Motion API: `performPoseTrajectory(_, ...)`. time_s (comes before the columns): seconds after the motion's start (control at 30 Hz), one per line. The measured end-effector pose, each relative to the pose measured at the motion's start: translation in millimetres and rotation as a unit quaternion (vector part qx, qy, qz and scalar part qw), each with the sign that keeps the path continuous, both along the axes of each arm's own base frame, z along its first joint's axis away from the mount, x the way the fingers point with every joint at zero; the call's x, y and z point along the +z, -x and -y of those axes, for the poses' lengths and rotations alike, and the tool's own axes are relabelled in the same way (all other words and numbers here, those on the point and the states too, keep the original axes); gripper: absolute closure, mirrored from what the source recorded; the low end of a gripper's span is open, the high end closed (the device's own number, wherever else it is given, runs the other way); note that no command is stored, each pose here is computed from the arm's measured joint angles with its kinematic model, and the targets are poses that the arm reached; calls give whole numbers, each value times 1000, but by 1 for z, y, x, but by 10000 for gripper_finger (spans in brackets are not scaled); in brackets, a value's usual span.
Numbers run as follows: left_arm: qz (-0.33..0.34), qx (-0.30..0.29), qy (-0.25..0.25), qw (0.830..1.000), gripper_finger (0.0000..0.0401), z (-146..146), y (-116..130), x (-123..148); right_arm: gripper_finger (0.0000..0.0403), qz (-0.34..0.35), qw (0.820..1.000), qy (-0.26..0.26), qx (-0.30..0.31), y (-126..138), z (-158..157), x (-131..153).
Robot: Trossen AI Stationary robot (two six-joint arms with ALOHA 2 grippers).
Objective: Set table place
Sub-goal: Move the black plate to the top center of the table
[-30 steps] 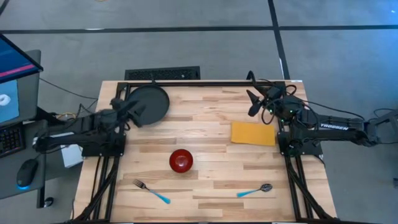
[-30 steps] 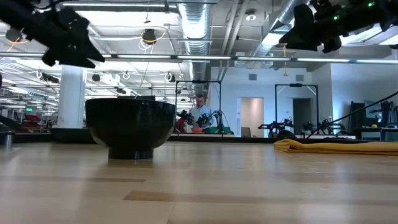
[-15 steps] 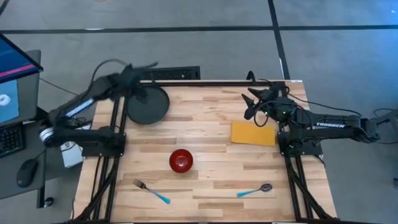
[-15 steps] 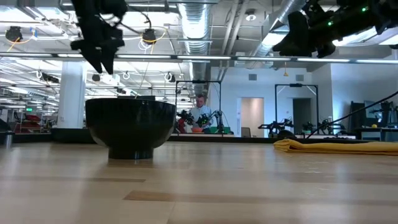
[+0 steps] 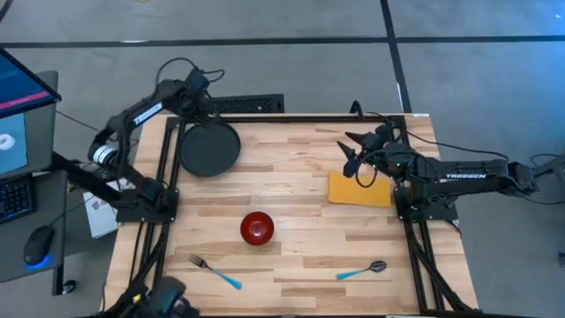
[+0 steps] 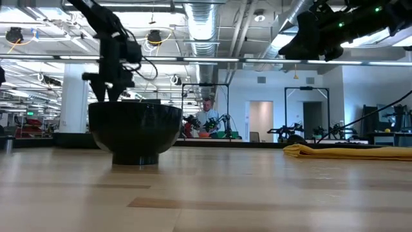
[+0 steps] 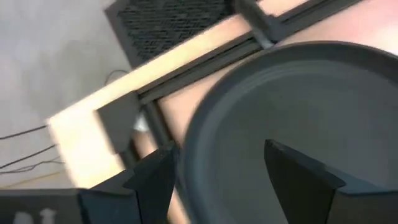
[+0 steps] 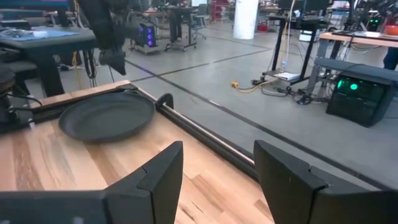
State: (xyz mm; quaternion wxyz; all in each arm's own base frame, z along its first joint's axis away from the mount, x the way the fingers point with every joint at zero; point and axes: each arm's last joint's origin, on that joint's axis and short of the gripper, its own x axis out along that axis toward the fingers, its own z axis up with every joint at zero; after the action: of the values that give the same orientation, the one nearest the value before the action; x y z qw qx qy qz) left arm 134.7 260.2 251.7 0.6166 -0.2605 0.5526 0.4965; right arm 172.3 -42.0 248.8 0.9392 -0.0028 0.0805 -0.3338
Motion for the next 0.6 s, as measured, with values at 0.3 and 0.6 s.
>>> performPoseTrajectory(0.3,-24,36,51,998,168,-30,-1,-50,181,1,1000,0,-1,0,0,0)
performPoseTrajectory(0.6,-17,68,44,997,168,-41,-2,-56,181,1,1000,0,-1,0,0,0)
